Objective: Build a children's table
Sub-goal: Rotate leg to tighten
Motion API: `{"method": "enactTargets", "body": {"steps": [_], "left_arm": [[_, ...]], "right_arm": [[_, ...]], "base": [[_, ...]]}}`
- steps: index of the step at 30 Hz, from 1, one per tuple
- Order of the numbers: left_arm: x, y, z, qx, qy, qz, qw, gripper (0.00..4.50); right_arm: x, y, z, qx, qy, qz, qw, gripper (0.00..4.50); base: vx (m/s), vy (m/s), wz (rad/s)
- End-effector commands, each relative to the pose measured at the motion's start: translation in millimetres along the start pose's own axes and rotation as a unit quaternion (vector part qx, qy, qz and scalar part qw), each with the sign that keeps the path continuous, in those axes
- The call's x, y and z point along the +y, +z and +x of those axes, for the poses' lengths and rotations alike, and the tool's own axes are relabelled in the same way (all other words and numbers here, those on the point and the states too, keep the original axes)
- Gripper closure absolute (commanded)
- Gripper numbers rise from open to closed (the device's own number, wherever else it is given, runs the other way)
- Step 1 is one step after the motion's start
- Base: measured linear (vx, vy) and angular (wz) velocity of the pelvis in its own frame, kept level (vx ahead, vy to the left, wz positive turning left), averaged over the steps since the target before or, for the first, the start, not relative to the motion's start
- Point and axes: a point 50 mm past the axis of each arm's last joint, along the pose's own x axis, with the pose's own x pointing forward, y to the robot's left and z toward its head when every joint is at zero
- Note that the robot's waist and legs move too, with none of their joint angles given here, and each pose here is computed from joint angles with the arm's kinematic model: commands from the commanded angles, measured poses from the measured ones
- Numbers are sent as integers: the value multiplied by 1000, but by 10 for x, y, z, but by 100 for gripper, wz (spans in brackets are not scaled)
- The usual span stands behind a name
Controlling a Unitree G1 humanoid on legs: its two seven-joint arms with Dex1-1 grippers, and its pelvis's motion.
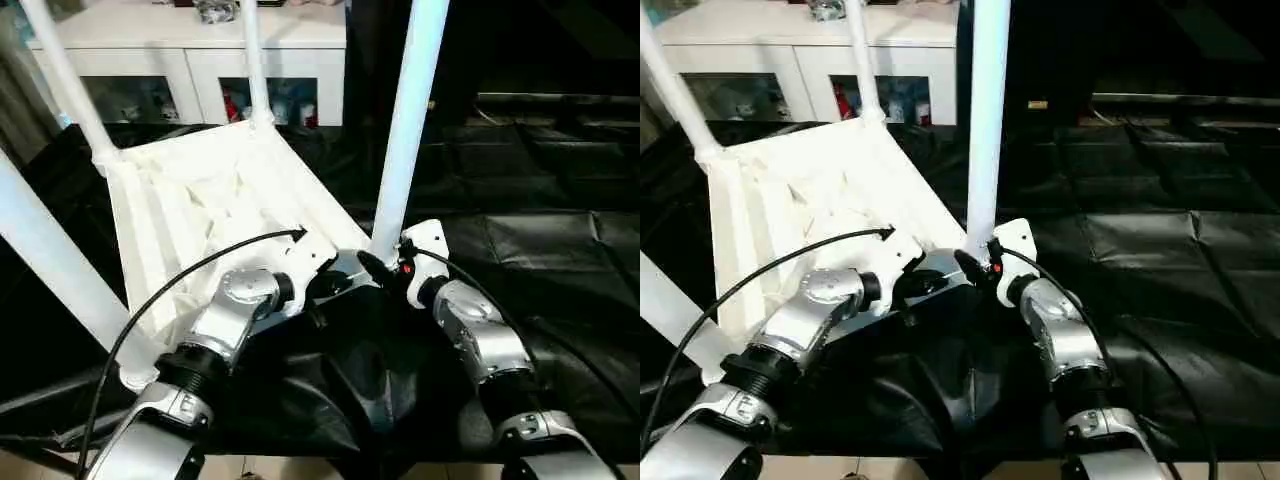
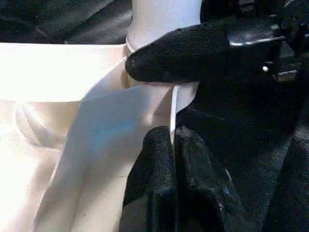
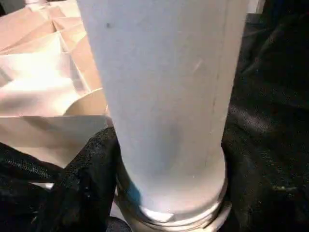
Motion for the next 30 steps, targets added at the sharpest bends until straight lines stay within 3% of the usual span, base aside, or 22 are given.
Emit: {"method": "enactTargets", "body": {"steps": [1,3,8,16,19,27,30], "left_arm": [[-101,140,74,-55,-27,-10,998,450],[-101,135,37,-55,-46,-3,997,450],[-90,75,-156,-32,-126,29,991,450],[-35,-1,-362,1,-184,45,982,450],[-12,-21,-433,10,-199,46,979,450],[-18,-29,-416,8,-200,44,979,450],[-26,-31,-402,6,-196,42,980,450]], "right_arm": [[431,-107,98,21,137,2,990,93],[401,-93,56,25,159,-17,987,65],[184,5,-179,35,252,-61,965,65],[-48,86,-358,66,302,-91,947,65],[-113,141,-383,72,314,-95,942,101],[-44,129,-375,74,336,-91,935,171],[-23,107,-380,74,339,-87,934,177]], "base": [[0,0,0],[0,0,0],[0,0,0],[0,0,0],[0,0,0],[0,0,0],[0,0,0]]}}
